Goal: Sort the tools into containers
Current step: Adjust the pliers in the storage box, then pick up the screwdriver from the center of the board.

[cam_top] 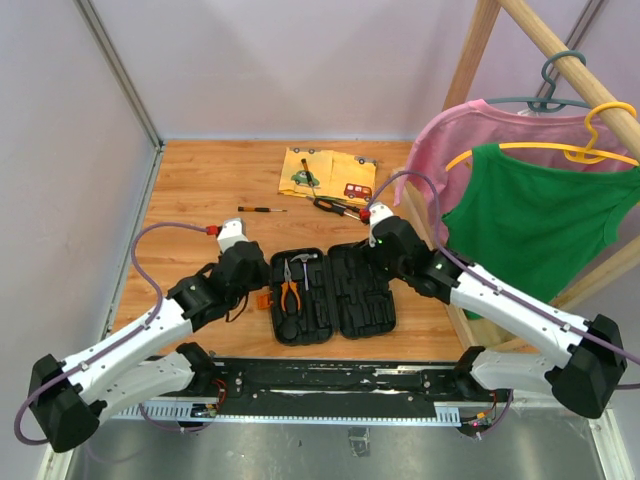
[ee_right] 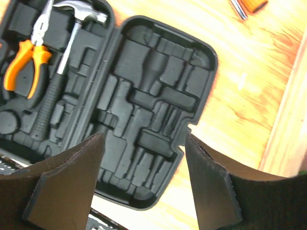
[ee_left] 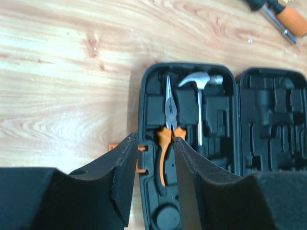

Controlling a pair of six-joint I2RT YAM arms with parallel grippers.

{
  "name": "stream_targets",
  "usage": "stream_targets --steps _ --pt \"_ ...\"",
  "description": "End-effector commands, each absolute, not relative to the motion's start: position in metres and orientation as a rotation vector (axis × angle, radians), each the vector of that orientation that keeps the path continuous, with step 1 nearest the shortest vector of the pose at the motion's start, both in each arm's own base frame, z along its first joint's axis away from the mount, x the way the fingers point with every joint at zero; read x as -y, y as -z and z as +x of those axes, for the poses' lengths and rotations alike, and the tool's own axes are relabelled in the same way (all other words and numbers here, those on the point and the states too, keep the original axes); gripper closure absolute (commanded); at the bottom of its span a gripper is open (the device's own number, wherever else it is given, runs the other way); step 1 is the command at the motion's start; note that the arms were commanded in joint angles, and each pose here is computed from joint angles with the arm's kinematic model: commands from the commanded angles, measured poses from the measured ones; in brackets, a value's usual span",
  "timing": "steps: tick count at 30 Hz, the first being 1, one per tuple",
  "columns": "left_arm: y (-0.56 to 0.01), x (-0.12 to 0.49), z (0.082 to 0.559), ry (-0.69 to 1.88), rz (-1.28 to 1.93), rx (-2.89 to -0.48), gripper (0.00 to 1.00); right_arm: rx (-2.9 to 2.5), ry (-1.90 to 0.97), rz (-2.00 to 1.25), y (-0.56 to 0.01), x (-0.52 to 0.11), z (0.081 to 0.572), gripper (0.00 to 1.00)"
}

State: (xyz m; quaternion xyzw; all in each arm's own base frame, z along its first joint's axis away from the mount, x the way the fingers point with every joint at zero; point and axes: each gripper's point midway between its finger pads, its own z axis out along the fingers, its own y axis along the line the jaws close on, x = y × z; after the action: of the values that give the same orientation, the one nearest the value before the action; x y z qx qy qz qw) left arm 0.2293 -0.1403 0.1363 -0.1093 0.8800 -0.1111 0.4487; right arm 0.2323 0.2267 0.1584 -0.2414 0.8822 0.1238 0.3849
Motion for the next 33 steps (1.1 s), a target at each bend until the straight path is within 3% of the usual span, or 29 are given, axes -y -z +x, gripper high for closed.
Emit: stream_targets --steps 1,7,12,18,33 --pt "-0.146 0.139 0.253 0.333 -0.256 -2.113 0.59 -2.279 -0.242 -0.582 -0.15 -0.194 0.236 0.31" --pt "-0.134 0.126 0.269 0.339 -0.267 -2.099 0.56 -2.317 -0.349 -0.531 -0.147 -0.185 0.252 0.31" --pt "-0.128 0.119 0.274 0.344 -0.274 -2.079 0.47 -2.321 -0.444 -0.499 -0.149 -0.192 0.278 0.31" --pt "-0.112 0.112 0.281 0.352 -0.296 -2.075 0.46 -2.316 -0.51 -0.496 -0.154 -0.202 0.32 0.32" --pt "-0.102 0.117 0.289 0.371 -0.189 -1.979 0.4 -2.279 -0.512 -0.785 -0.129 -0.255 0.415 0.39"
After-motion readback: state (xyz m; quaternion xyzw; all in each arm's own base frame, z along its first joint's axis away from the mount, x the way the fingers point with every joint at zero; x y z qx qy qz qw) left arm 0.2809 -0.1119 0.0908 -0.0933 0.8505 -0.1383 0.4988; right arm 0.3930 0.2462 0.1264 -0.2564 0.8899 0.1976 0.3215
